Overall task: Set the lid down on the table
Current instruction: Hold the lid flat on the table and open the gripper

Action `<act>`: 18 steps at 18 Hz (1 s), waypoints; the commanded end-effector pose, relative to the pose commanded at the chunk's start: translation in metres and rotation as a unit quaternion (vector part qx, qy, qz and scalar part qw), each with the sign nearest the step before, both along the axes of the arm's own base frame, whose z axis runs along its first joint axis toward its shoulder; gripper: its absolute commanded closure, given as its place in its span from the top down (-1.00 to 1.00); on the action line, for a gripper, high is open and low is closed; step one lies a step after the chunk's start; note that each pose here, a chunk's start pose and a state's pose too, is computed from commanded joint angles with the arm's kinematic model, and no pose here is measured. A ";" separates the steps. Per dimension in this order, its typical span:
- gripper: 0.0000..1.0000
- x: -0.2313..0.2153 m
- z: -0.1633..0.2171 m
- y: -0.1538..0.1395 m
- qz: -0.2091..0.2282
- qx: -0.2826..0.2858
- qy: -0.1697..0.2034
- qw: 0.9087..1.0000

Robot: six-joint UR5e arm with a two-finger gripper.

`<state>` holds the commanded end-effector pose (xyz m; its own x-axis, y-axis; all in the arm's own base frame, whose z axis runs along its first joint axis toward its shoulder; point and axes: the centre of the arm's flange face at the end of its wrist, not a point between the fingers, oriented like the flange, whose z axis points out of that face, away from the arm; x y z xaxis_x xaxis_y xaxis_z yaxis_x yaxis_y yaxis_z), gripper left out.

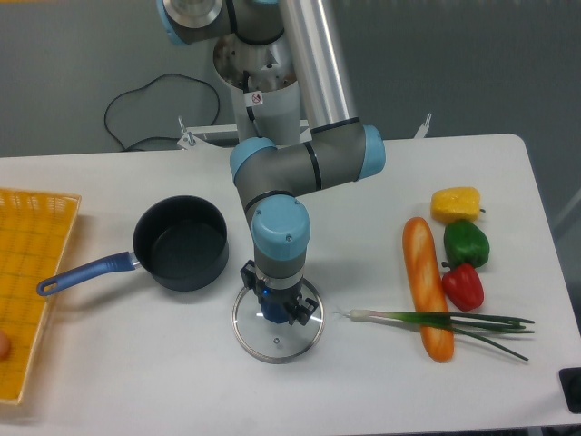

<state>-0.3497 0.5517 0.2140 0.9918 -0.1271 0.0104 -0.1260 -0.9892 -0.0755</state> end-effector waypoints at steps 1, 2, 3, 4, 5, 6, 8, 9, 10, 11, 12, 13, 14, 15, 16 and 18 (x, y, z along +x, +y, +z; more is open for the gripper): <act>-0.10 -0.001 0.000 -0.001 0.001 0.000 0.000 1.000; -0.10 0.000 0.000 0.000 0.000 0.000 0.000 1.000; -0.10 0.000 0.000 0.000 0.000 0.000 0.000 1.000; -0.10 0.000 0.000 0.000 0.000 0.000 0.000 1.000; -0.09 0.000 0.000 0.000 0.000 0.000 0.000 1.000; -0.09 -0.001 0.000 -0.001 0.001 0.000 0.000 1.000; -0.09 0.000 -0.001 0.000 0.000 -0.001 -0.001 1.000; -0.09 0.000 -0.001 0.000 0.000 -0.001 -0.001 1.000; -0.09 0.000 -0.001 0.000 0.000 -0.001 -0.001 1.000; -0.09 0.000 -0.001 0.000 0.000 -0.001 -0.001 1.000; -0.09 -0.001 -0.001 0.001 0.000 0.000 0.000 1.000; -0.08 -0.001 -0.002 0.001 0.000 -0.001 -0.001 1.000; -0.08 -0.001 -0.002 0.001 0.000 -0.001 -0.001 1.000; -0.08 -0.001 -0.003 0.001 0.000 -0.001 -0.001 1.000; -0.04 -0.001 -0.003 0.001 0.000 -0.001 -0.001 1.000; 0.03 -0.001 -0.001 0.001 0.000 0.000 0.000 1.000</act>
<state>-0.3507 0.5526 0.2125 0.9918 -0.1271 0.0104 -0.1260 -0.9892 -0.0755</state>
